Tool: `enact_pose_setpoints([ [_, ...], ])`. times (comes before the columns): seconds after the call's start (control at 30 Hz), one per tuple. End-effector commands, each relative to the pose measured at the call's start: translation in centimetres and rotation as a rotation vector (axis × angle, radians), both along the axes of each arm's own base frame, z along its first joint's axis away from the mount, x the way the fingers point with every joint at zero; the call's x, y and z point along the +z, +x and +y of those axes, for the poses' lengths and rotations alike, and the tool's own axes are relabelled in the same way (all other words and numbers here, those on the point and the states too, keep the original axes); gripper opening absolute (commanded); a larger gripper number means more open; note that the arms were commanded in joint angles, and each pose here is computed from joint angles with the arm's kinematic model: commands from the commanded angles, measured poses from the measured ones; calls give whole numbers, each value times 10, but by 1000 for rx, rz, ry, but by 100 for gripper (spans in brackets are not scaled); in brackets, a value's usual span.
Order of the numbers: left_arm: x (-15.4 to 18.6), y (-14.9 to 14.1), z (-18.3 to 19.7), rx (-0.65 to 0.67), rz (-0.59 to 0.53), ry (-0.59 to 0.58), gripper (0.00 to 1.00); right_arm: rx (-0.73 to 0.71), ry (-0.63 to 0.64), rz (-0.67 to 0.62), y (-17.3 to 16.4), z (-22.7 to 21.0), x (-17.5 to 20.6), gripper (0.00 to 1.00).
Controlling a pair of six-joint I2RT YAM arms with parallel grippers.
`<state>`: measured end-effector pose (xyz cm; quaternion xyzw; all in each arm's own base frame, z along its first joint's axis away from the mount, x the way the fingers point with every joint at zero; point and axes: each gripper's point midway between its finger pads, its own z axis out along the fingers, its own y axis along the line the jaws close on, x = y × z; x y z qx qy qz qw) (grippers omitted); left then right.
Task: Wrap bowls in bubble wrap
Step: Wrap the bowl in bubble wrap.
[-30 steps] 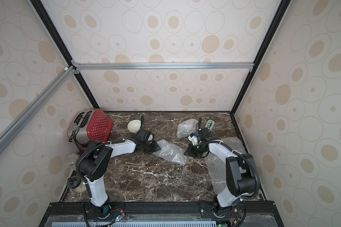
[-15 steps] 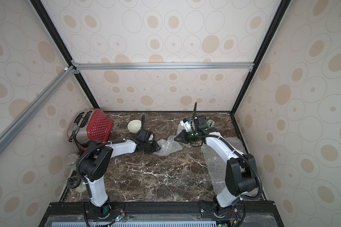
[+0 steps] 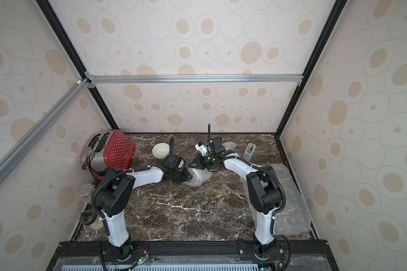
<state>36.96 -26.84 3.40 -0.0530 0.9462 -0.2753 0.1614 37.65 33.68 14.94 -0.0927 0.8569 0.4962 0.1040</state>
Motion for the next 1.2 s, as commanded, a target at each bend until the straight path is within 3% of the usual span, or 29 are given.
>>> enact_pose_setpoints([
  [0.0, -9, -6, -5, -29, 20, 31, 35, -22, 77, 12, 14, 15, -4, 2],
  [0.2, -8, -6, -5, -28, 15, 26, 35, -40, 51, 74, 8, 21, -39, 1],
  [0.5, -6, -5, -10, -33, -3, 7, 37, -35, -209, 124, -13, 5, -83, 1],
  [0.67, -6, -5, -11, -42, -9, 8, 37, 11, -244, 105, -26, 9, -74, 4],
  [0.8, -11, -8, -8, -42, -2, 18, 37, 9, -275, 7, -28, -4, -35, 15],
  [0.87, -13, -10, -5, -29, -4, 21, 37, -15, -324, -42, -29, -20, -15, 29],
  [0.97, -15, -10, -1, 3, -14, 21, 37, -72, -337, -69, -32, -43, 4, 41],
  [1.17, -18, -8, 2, 101, -41, -22, 36, -246, -452, -97, -48, -97, 12, 51],
])
